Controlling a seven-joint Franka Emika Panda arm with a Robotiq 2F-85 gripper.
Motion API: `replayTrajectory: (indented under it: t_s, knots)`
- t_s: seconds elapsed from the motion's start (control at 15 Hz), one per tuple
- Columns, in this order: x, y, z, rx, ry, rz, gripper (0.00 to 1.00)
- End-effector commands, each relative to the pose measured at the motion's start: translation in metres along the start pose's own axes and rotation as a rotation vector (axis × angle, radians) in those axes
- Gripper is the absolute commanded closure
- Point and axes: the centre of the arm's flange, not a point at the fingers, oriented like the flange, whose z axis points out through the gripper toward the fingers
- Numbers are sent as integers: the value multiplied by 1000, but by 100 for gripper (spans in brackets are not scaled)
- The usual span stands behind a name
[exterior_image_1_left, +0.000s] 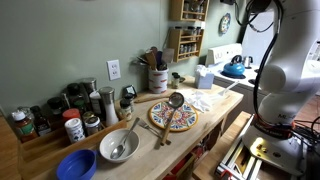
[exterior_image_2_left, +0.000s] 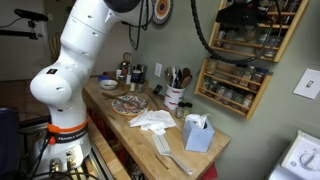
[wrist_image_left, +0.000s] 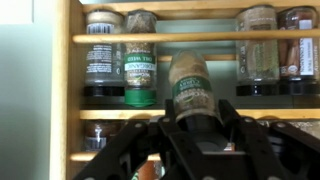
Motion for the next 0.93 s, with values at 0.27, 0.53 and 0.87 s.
replayTrajectory:
  t_s: [0.27,0.53,0.87]
  knots:
    - [-16,-20,-59,50,22,-9,79]
    - [-25,-50,-66,89,-51,-44,79]
    - [-46,-86,-73,120,-187,-88,79]
